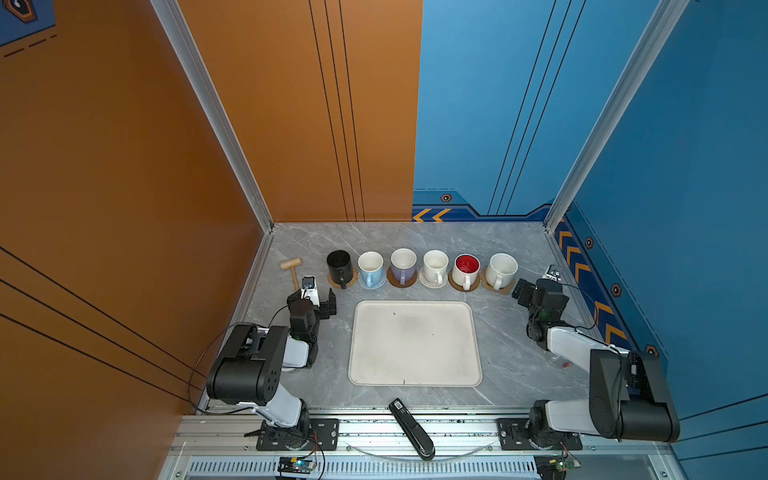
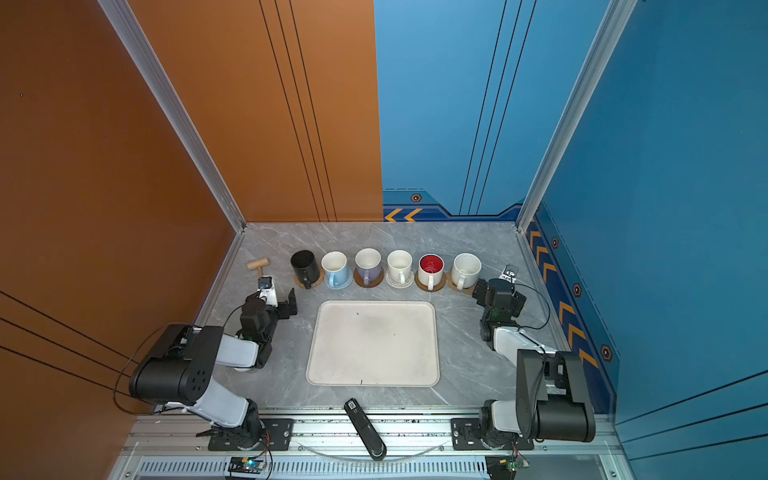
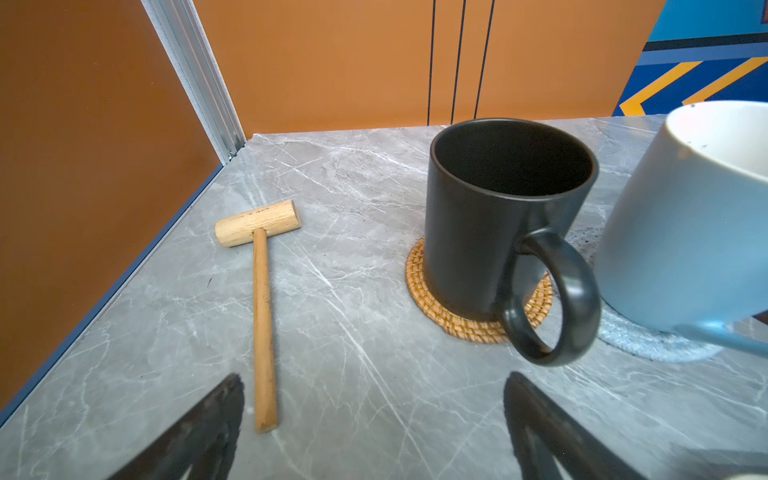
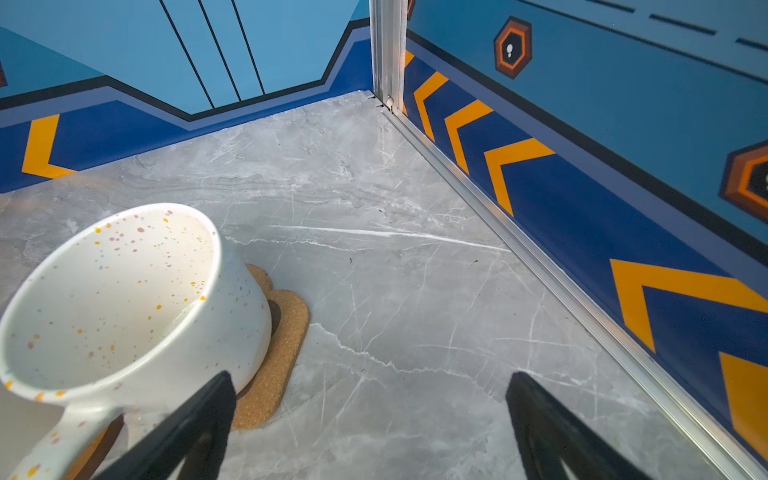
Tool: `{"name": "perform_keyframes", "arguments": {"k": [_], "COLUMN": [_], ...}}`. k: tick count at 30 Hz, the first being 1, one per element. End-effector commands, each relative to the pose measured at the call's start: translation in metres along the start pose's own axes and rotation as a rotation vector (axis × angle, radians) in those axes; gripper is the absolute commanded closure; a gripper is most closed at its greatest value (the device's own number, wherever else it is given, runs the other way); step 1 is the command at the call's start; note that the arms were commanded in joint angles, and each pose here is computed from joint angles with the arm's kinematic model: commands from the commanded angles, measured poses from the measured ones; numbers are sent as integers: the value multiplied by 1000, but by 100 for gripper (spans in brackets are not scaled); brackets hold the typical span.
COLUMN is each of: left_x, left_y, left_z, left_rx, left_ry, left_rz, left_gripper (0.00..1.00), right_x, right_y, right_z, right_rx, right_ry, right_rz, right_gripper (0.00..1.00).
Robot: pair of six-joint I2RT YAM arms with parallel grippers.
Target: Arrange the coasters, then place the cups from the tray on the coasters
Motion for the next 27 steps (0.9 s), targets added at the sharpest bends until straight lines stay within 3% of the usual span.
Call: {"name": "perform_keyframes", "arguments": {"k": [1,16,27], "left_x": [-5,-5,-5], "left_y": [1,6,6], "left_z": [3,8,8], "left_rx": [27,-34,-36], "left_ry": [-12,34,35], "left_rz": [-9,-28,-29], "left_gripper": [2,2,2], "right_x": [3,24,25], "right_y": [4,34,33], "right_z": [2,2,3], "right_rx": [-48,-70,-93], "right_ry": [-26,-49,-44], "right_rz": [15,-160,-155], "right_gripper": [0,0,0]}}
Point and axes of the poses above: each gripper's point midway between its finger pads, its own z axis out along the fingers, its own y axis along the line the jaws close on, x = y × z, the point moved 9 cm from there along -z, back along the fingers, and after that the axes turned 11 degrees about z, right-handed, at the moved point
